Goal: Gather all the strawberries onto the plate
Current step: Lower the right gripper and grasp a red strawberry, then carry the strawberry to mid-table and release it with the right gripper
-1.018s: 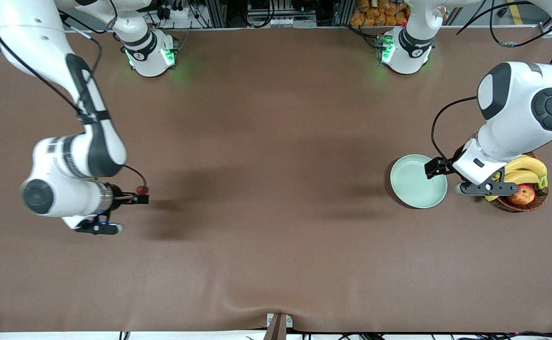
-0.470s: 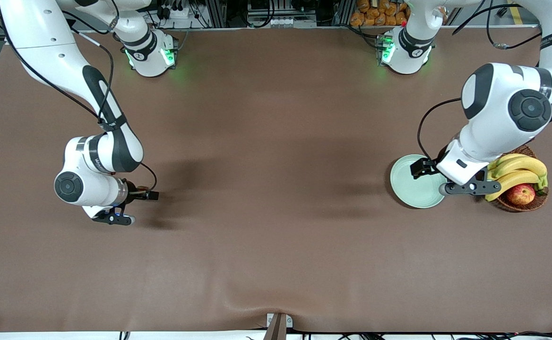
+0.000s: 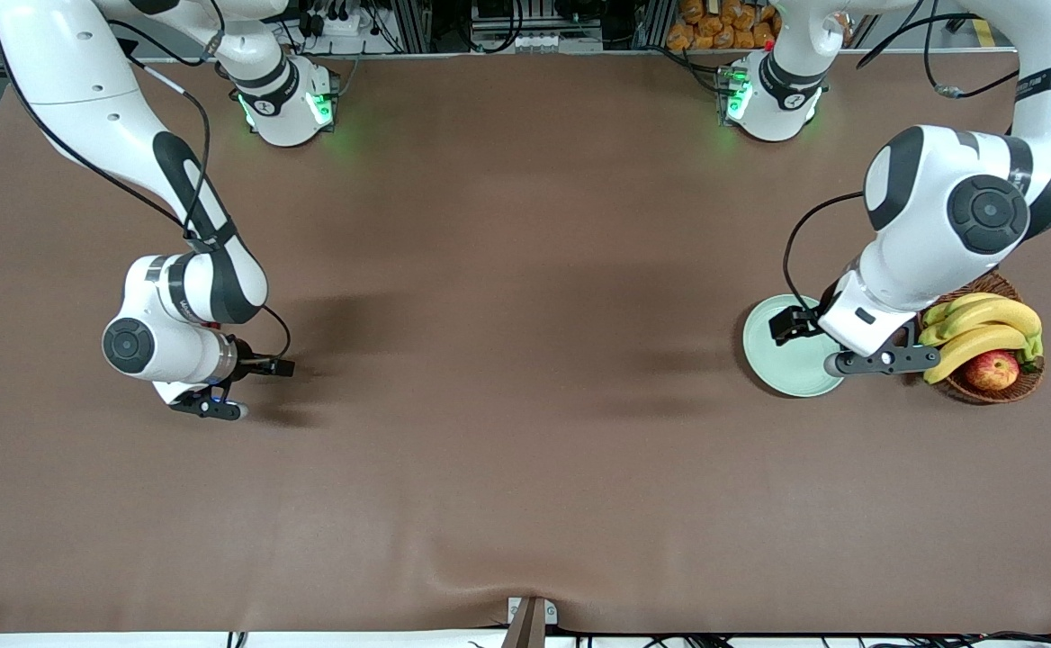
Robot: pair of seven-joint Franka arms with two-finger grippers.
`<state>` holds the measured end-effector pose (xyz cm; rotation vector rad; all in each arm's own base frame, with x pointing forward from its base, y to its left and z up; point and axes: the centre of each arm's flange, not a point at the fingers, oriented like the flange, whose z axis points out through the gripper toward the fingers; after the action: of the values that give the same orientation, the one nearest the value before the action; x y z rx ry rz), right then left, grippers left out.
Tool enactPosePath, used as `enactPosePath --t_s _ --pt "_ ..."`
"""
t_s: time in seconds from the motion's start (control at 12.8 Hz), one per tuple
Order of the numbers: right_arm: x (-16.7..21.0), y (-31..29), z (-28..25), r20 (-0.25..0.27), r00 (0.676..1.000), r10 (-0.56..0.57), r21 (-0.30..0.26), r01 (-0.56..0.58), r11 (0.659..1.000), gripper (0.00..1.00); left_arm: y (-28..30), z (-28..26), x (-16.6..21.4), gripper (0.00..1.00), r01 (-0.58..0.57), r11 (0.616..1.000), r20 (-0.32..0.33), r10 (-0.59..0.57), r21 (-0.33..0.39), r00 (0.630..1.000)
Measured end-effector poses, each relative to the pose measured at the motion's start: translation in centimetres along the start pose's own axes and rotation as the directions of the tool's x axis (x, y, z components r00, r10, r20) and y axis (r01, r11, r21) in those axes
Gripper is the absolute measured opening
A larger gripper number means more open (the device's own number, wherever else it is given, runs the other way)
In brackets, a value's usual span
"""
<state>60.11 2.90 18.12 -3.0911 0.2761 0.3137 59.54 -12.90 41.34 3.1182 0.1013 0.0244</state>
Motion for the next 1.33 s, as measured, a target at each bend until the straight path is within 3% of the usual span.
enactPosePath --t_s 0.39,0.63,0.78,1.02,1.33 --pt "-0.3 0.1 0.3 0.010 1.000 0.000 -0.002 0.000 1.000 0.31 1.1 1.3 -0.1 1.00 0.007 1.000 0.006 -0.007 -0.002 1.000" --pt "-0.4 -0.1 0.1 0.007 1.000 -0.004 0.000 0.004 1.000 0.31 1.3 1.8 -0.3 1.00 0.003 1.000 0.004 -0.003 -0.003 1.000" --pt "-0.4 -1.5 -1.4 -0.027 0.999 -0.028 0.006 0.028 1.000 0.31 1.3 2.1 -0.5 1.00 0.003 1.000 0.006 -0.003 -0.002 1.000" --pt "-1.0 -8.0 -6.6 -0.129 0.983 -0.127 0.014 0.130 0.991 0.31 1.3 2.4 -0.6 1.00 0.002 1.000 0.008 -0.002 -0.002 1.000" --pt "-3.4 -20.0 -12.7 -0.258 0.920 -0.294 0.014 0.307 0.951 0.31 1.2 2.7 -0.7 1.00 0.002 1.000 0.009 -0.002 -0.002 1.000"
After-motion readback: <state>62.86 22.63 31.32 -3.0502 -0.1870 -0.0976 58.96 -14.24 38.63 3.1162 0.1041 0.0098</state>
